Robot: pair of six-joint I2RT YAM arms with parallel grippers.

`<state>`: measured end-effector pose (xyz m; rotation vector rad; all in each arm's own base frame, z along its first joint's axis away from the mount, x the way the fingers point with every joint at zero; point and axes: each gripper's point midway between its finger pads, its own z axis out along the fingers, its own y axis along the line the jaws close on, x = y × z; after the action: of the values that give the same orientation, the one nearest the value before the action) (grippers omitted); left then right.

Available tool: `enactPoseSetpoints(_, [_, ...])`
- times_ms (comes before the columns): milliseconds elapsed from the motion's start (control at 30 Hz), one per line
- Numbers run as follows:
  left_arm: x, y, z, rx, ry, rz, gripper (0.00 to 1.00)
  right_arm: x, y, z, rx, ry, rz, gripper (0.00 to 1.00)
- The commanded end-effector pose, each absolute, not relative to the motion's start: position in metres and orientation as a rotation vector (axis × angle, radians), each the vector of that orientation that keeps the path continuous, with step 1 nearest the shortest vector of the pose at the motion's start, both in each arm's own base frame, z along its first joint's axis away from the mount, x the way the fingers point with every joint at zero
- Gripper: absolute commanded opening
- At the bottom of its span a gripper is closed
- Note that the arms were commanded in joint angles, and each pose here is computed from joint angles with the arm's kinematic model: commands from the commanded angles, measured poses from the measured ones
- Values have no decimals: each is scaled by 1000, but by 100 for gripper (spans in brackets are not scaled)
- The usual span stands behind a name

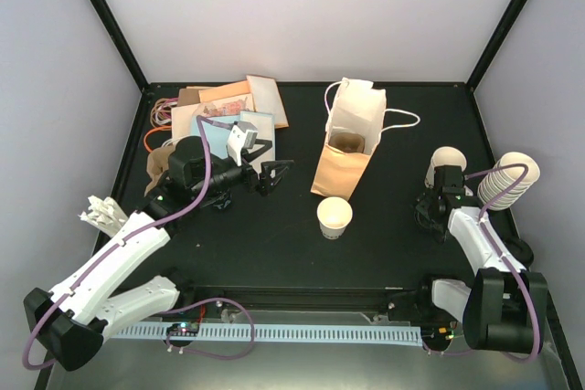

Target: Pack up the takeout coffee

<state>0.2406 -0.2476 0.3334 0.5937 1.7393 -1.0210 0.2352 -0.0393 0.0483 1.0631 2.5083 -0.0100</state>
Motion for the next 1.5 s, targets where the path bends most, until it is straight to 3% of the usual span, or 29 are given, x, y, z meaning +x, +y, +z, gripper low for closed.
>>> enactPoseSetpoints(0, [233,-249,343,628,1686,-1030,99,238,-45,48,1062,2488,-38,80])
enactPoseSetpoints(533, [231,-253,338,655,1678,-1053,99,229,-15,77,999,2527,133,77])
enactPoseSetpoints(1200, [228,-262,318,658,1739,-1136,99,189,98,150,497,2723,595,77])
enactPoseSetpoints(1467, [230,-271,278,632,1931,-1211,99,189,153,178,218,2778,695,77])
